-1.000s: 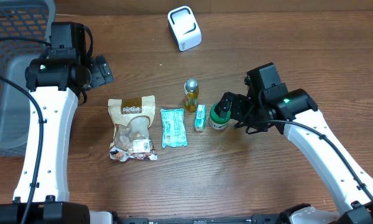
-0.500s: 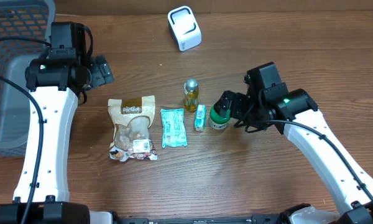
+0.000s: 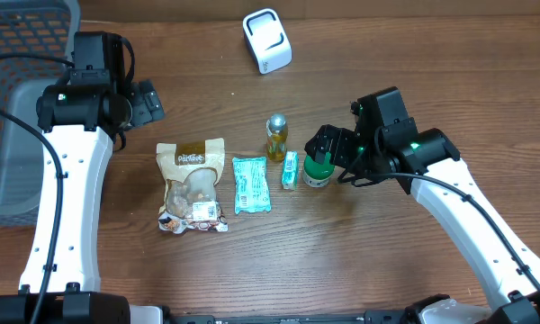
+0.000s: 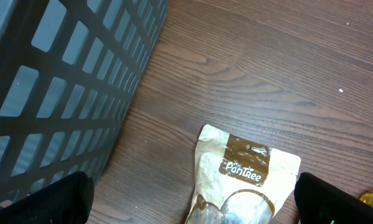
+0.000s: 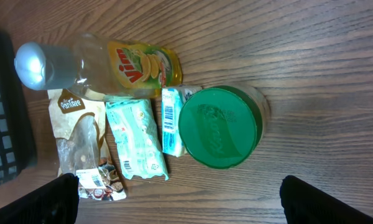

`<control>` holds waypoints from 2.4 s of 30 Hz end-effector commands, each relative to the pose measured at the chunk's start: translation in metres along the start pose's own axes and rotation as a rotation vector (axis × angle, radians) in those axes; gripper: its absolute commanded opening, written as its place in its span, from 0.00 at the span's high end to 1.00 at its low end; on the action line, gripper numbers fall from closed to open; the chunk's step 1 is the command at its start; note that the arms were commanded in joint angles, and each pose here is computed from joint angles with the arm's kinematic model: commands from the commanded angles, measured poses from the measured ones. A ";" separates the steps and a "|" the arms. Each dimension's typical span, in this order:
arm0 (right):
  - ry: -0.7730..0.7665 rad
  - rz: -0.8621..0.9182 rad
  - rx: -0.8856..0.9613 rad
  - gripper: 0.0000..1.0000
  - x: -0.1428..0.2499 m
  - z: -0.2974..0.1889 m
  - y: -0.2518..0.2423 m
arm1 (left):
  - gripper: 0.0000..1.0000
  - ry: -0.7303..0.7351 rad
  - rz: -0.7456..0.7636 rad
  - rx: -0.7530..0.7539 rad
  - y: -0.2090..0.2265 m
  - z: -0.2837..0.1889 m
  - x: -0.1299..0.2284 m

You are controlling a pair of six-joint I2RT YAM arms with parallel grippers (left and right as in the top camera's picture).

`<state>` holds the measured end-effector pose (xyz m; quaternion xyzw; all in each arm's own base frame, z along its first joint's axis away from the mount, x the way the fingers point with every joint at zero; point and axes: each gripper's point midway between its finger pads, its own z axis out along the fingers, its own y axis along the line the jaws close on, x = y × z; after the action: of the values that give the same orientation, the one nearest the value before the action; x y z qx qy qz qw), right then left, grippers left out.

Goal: Scan the item barcode
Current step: 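Lower the open right gripper over the green-capped jar, then close the right gripper around the jar's green cap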

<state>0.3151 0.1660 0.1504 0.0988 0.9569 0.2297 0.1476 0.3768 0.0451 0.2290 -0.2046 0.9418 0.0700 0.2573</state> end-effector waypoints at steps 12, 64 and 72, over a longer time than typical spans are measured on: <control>0.007 0.206 0.116 0.06 -0.003 0.023 -0.023 | 0.00 -0.011 0.026 -0.006 0.001 -0.002 -0.002; -0.013 0.271 0.390 0.24 0.026 0.087 -0.051 | 0.00 -0.011 0.026 -0.006 0.001 -0.002 -0.002; 0.036 0.132 0.416 0.28 0.032 0.084 -0.057 | 0.00 -0.011 0.026 -0.006 0.001 -0.002 -0.002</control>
<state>0.3119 0.1697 0.0488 0.2201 0.9686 0.0667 0.0939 0.3767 0.0452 0.2290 -0.2046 0.9418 0.0702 0.2572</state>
